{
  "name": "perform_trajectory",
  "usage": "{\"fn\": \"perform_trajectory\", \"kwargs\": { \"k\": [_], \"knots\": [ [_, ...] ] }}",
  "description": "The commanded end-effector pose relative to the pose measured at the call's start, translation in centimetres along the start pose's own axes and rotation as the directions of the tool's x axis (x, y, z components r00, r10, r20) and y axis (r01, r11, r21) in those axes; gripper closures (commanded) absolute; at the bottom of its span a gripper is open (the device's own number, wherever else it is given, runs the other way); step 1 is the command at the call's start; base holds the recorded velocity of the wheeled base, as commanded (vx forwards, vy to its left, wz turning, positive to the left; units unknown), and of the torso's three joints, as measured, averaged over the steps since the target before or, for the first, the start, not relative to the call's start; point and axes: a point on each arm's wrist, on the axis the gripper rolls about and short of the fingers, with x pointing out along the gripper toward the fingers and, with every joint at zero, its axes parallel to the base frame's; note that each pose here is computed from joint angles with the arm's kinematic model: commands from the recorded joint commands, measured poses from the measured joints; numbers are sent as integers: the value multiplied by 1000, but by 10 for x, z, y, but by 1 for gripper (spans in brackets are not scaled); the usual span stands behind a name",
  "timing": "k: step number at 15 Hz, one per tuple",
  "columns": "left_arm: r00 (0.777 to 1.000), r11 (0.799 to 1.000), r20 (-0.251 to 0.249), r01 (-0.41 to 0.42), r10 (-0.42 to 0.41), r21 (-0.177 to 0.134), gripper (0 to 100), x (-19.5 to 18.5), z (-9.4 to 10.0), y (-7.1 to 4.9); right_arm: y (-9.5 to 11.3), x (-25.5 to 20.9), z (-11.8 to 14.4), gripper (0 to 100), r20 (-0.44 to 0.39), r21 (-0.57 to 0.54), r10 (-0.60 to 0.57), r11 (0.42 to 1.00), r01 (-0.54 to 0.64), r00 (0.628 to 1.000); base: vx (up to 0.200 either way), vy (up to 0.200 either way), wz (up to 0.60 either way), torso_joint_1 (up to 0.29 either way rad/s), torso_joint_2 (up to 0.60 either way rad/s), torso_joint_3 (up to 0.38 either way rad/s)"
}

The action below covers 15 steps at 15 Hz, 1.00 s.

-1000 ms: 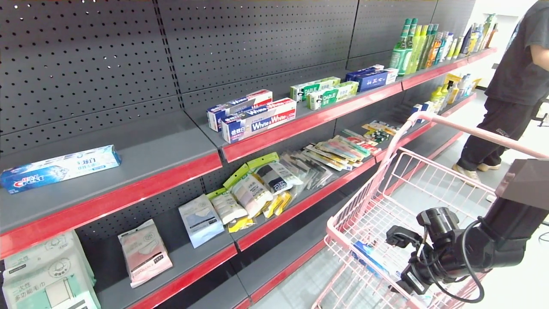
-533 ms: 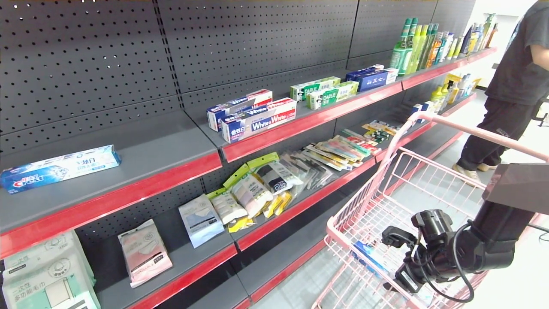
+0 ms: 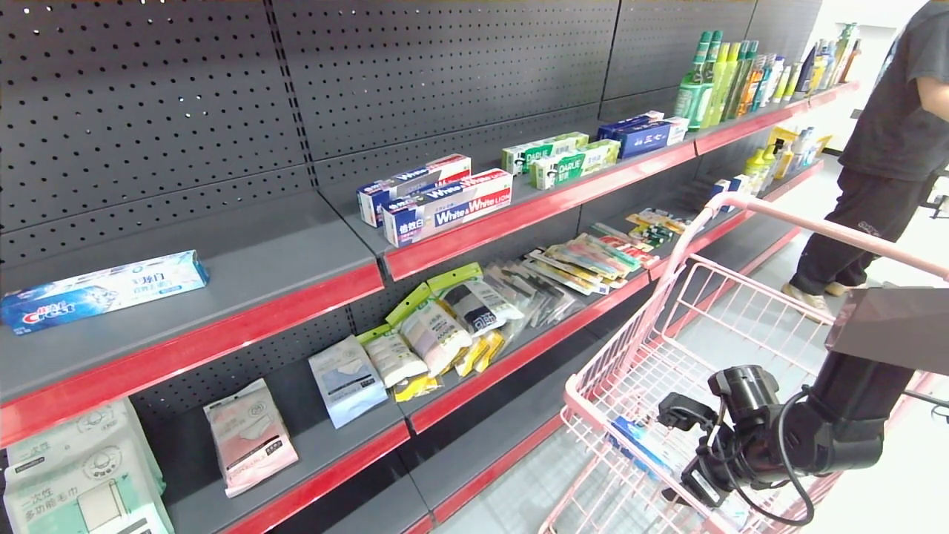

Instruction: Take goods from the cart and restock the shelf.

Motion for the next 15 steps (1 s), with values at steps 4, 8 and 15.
{"fn": "perform_trajectory", "kwargs": {
  "k": [4, 8, 15],
  "knots": [
    [1000, 1000, -1, 0, 0, 0, 0, 0, 0, 0, 6, 3, -1, 100, -27, -14, -8, 1000, 8, 1000, 0, 0, 0, 0, 0, 0],
    [1000, 1000, -1, 0, 0, 0, 0, 0, 0, 0, 7, 4, -2, 100, -13, -17, -25, 1000, 25, 1000, 0, 0, 0, 0, 0, 0],
    [1000, 1000, -1, 0, 0, 0, 0, 0, 0, 0, -11, -59, 39, 100, 209, 174, -166, 976, 130, 964, 0, 0, 0, 0, 0, 0]
  ]
}}
